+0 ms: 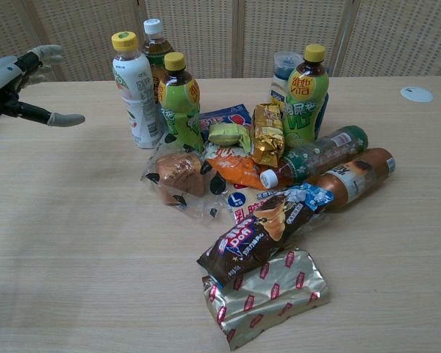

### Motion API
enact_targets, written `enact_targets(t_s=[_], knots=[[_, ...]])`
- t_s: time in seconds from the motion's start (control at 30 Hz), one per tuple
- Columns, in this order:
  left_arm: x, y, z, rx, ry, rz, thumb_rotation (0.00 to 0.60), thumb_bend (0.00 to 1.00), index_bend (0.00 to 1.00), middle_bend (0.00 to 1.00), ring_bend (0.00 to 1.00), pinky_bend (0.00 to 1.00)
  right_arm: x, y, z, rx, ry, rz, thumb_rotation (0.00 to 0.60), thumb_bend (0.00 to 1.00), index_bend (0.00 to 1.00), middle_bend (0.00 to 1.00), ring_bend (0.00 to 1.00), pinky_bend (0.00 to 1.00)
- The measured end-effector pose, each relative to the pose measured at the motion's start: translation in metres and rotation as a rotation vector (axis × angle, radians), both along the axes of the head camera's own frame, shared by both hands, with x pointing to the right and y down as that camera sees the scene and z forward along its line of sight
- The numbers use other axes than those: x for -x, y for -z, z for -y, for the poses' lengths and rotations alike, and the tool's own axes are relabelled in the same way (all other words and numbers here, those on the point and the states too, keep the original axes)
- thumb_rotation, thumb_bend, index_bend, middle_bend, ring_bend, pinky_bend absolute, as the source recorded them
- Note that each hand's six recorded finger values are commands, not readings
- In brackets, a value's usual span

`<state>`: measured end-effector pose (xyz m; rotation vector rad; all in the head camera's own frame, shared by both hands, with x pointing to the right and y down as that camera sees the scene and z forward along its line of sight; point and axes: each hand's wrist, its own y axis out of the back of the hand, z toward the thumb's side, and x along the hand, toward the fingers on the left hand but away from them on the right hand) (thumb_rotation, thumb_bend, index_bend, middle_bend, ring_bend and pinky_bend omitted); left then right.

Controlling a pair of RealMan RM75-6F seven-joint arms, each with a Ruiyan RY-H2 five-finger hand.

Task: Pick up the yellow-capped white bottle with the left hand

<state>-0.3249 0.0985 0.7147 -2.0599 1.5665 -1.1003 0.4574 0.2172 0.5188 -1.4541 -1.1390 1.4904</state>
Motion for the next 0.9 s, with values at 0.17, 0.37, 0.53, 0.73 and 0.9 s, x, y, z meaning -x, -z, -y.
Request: enact_targets(t_s=[0.17,0.37,0.53,0.73,0.9], knots=[[-0.008,-0.004,0.011,-0.021,0.033,0.011,0.6,0.0,0.0,0.0,0.0,0.0,-0.001,0.0,0.0,0.0,-0.006,0.001,0.585,0.0,0.0,0.0,0.0,0.0],[-0.019,-0.013,0.022,0.001,0.071,-0.003,0.6,0.0,0.0,0.0,0.0,0.0,-0.002,-0.003,0.0,0.01,-0.009,0.001,0.586,0.0,0.0,0.0,0.0,0.0],[-0.04,-0.018,0.026,0.02,0.077,-0.034,0.6,0.0,0.0,0.0,0.0,0.0,-0.005,-0.007,0.0,0.023,-0.019,0.005,0.587,0.0,0.0,0.0,0.0,0.0],[-0.055,-0.026,0.032,0.039,0.1,-0.046,0.6,0.0,0.0,0.0,0.0,0.0,-0.008,-0.007,0.001,0.024,-0.033,0.011,0.584,0.0,0.0,0.0,0.0,0.0],[-0.066,-0.028,0.039,0.032,0.106,-0.049,0.6,0.0,0.0,0.0,0.0,0.0,-0.012,-0.008,0.002,0.028,-0.049,0.018,0.584,0.0,0.0,0.0,0.0,0.0]])
